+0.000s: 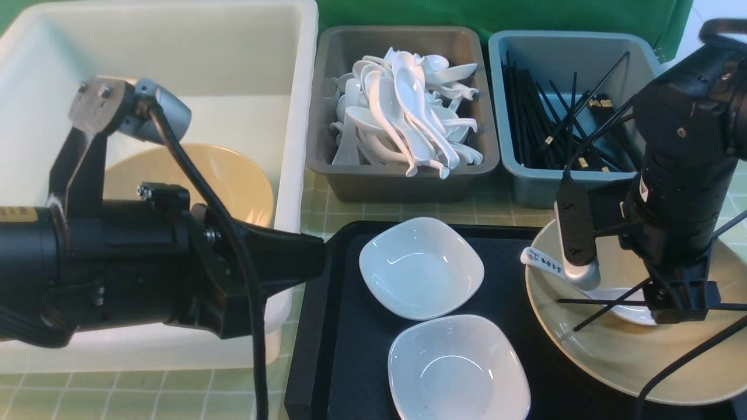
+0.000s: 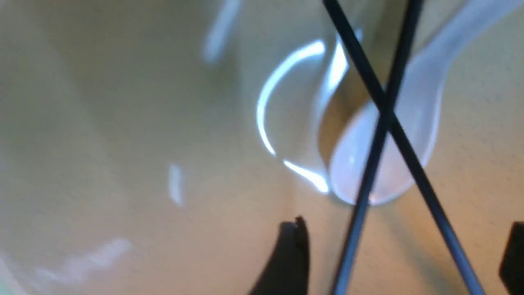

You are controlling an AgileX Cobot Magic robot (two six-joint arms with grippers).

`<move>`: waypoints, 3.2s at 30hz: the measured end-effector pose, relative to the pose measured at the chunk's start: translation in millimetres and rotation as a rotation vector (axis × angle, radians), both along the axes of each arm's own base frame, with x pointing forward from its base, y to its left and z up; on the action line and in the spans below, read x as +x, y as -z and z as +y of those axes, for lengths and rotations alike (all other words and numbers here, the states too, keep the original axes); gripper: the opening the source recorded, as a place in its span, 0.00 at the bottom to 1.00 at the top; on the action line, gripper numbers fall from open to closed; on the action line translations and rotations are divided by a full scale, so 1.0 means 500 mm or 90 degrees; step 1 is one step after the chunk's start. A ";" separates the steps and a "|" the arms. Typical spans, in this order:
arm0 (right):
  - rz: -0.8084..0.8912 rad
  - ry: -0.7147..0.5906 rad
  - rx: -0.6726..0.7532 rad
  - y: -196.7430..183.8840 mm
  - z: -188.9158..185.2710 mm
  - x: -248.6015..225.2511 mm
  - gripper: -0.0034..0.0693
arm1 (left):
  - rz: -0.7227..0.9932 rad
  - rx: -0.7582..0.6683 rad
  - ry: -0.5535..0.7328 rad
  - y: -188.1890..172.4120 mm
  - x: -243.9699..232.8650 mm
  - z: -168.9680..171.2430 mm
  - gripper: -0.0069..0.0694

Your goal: On green table put chopsticks spoon bowls plates into blue grey white boxes.

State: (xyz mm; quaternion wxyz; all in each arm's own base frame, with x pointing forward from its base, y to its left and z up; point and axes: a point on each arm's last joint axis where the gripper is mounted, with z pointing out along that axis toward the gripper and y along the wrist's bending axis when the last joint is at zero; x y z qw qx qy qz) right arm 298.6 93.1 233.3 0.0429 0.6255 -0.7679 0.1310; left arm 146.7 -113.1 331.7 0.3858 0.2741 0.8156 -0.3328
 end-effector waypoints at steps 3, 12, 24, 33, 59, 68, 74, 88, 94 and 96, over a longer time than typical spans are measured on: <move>0.000 -0.020 -0.030 0.016 -0.003 0.012 0.99 | 0.001 0.000 0.002 0.000 -0.001 0.000 0.09; 0.063 -0.032 -0.068 0.079 -0.022 0.037 0.99 | 0.004 0.001 0.005 0.001 -0.002 -0.001 0.09; 0.054 0.000 -0.075 0.049 -0.039 0.057 0.43 | 0.007 0.002 0.010 0.001 -0.003 -0.001 0.09; 0.058 0.025 -0.060 0.018 -0.032 0.065 0.12 | 0.008 0.001 0.009 0.001 -0.003 -0.001 0.09; -0.090 0.487 0.578 -0.142 -0.119 0.143 0.12 | -0.040 -0.035 0.066 -0.003 0.038 -0.042 0.09; -0.125 0.636 0.873 -0.135 -0.180 0.299 0.12 | -0.104 -0.021 0.200 -0.048 0.082 -0.132 0.09; -0.183 0.715 0.910 -0.066 -0.199 0.377 0.12 | -0.066 -0.013 0.200 -0.027 0.117 -0.157 0.09; -0.085 0.915 0.899 0.060 -0.210 0.412 0.38 | -0.054 -0.011 0.200 -0.019 0.122 -0.161 0.09; -0.125 0.860 0.882 -0.028 -0.233 0.378 0.70 | -0.077 0.001 0.209 -0.032 0.109 -0.151 0.09; -0.133 0.809 0.873 -0.075 -0.236 0.357 0.76 | -0.097 0.008 0.211 -0.043 0.100 -0.143 0.09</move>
